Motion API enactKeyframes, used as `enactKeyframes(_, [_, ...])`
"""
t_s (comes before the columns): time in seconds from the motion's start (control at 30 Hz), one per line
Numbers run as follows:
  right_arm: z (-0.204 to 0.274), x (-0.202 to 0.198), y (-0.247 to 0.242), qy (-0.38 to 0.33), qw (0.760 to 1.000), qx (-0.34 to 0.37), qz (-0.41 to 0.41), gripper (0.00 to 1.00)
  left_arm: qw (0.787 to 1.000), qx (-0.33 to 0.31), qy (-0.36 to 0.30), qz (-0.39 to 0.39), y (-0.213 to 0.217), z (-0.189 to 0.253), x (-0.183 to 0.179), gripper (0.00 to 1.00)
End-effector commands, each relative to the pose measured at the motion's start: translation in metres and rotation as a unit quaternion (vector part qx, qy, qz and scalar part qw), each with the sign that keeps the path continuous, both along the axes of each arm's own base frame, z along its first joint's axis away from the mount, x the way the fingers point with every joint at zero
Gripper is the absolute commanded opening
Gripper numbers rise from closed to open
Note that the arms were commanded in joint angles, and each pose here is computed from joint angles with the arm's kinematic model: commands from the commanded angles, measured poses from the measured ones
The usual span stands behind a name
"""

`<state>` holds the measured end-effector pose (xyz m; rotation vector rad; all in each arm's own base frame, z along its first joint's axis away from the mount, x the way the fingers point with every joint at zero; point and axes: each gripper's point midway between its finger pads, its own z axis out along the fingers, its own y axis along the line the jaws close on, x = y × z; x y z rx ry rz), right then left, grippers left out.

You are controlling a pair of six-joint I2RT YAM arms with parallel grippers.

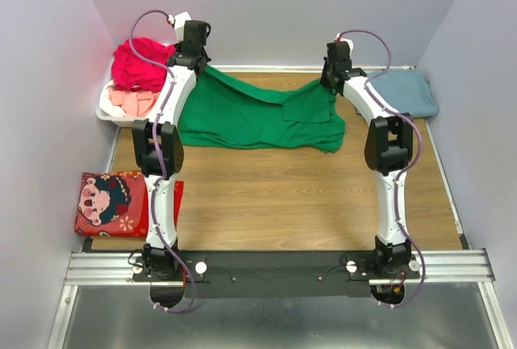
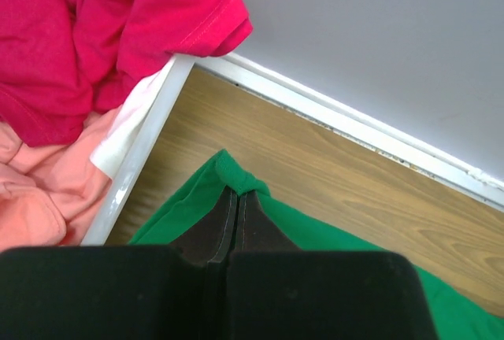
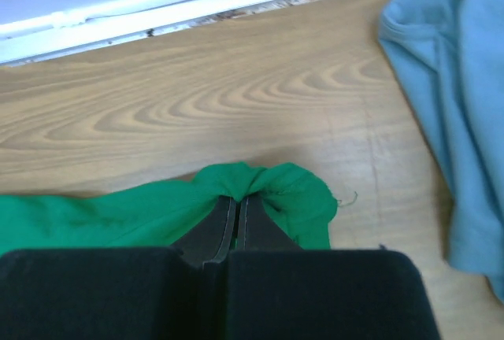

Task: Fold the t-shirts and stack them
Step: Flatten the tshirt out

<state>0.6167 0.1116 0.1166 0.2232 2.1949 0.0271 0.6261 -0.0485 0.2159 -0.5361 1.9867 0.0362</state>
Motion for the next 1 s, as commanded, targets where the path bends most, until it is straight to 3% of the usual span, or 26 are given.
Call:
enactKeyframes(0.0, [0.003, 0.019, 0.011, -0.020, 0.999, 0.020, 0.029, 0.39, 0.999, 0.003, -0.038, 0.004, 0.003, 0.020, 0.013, 0.00])
enactKeyframes(0.1, [0.004, 0.016, 0.003, -0.018, 1.000, 0.010, 0.012, 0.70, 0.999, 0.001, -0.032, 0.005, 0.003, 0.013, 0.016, 0.00])
enactKeyframes(0.23, [0.022, 0.007, -0.008, -0.027, 1.000, -0.001, -0.010, 0.73, 0.999, 0.004, -0.033, 0.007, 0.003, 0.008, 0.019, 0.00])
enactKeyframes(0.37, [0.019, -0.012, -0.006, -0.007, 1.000, 0.015, -0.002, 0.71, 0.999, 0.008, -0.031, 0.004, 0.003, 0.005, 0.022, 0.00])
enactKeyframes(0.7, [-0.024, -0.079, 0.001, 0.083, 0.993, 0.079, -0.023, 0.46, 1.000, 0.003, -0.019, -0.006, -0.001, -0.006, 0.022, 0.00])
enactKeyframes(0.97, [-0.056, -0.096, 0.003, 0.127, 0.987, 0.096, -0.038, 0.41, 1.000, 0.003, -0.015, -0.009, -0.002, -0.010, 0.021, 0.00])
